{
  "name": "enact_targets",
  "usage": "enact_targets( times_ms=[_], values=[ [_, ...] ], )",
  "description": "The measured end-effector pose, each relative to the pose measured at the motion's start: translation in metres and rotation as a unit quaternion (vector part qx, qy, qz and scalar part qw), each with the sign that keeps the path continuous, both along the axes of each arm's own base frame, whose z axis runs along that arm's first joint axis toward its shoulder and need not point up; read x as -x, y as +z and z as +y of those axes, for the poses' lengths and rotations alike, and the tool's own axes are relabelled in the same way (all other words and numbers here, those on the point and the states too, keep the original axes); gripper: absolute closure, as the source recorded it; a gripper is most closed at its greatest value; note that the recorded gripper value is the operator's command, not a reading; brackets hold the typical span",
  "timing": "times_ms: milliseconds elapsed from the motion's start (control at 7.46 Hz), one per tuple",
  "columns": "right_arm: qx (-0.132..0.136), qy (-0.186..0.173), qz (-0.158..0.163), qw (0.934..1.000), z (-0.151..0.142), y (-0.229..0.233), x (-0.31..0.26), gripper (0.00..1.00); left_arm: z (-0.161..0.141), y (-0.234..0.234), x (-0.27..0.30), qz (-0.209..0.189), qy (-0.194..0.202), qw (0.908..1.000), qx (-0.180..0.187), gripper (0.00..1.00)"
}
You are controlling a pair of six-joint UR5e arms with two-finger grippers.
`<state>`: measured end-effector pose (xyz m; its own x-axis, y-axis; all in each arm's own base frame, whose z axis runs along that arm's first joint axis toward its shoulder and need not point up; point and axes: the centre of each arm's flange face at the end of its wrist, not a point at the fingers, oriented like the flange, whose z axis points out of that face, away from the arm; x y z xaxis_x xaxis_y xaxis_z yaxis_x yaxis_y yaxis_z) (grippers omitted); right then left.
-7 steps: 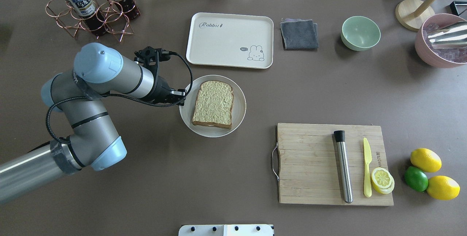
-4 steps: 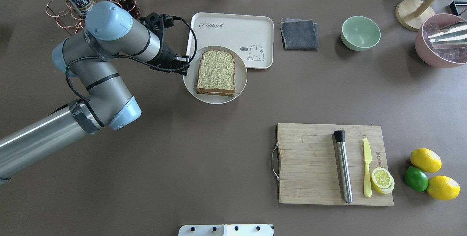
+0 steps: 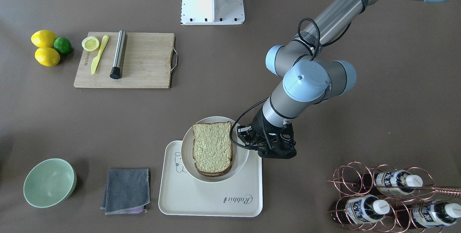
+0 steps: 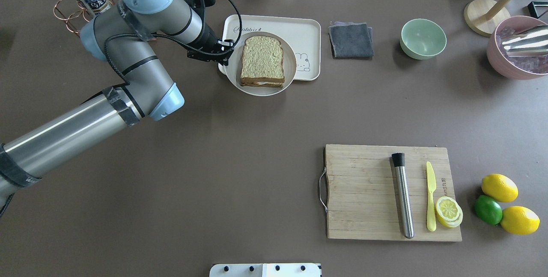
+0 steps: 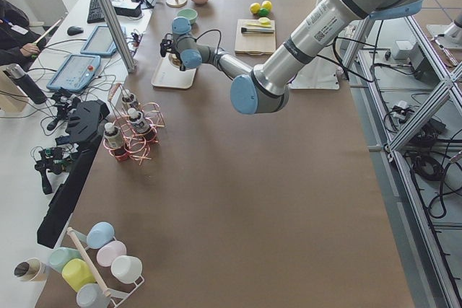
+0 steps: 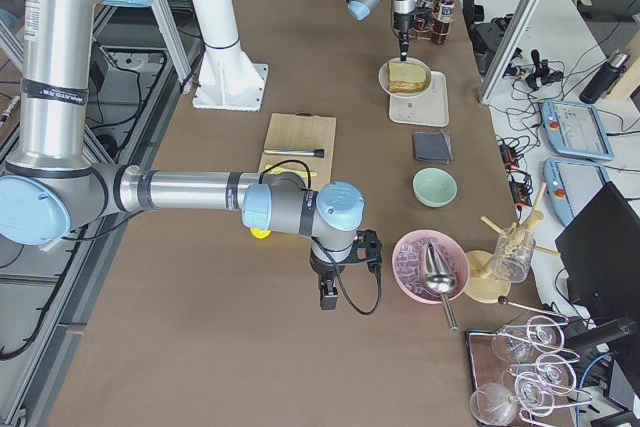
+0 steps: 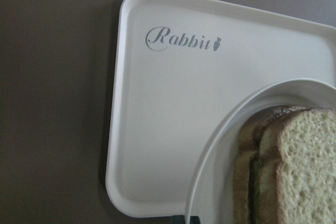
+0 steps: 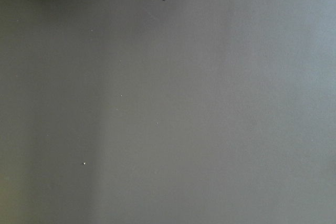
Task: Make sandwich and place on tray
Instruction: 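Slide the plate with the left gripper away from the robot onto the tray, then release the plate on the tray with the left gripper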
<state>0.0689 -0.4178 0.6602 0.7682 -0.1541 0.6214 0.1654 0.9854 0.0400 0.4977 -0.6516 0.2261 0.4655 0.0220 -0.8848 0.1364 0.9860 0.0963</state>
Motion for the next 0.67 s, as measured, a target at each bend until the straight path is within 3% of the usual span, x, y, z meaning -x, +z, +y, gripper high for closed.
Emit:
enact_targets(
  times_ms=[402,670],
  values=[
    [0.001,0.001,0.000,1.0000,0.000,0.001,-0.001,0.00,-0.046,-0.003,-0.029,-0.011,-0.010,0.9999,0.003,1.00],
    [0.002,0.001,0.000,1.0000,-0.001,0.002,-0.001,0.00,-0.060,0.004,-0.038,-0.019,-0.019,0.9996,0.002,1.00]
  ],
)
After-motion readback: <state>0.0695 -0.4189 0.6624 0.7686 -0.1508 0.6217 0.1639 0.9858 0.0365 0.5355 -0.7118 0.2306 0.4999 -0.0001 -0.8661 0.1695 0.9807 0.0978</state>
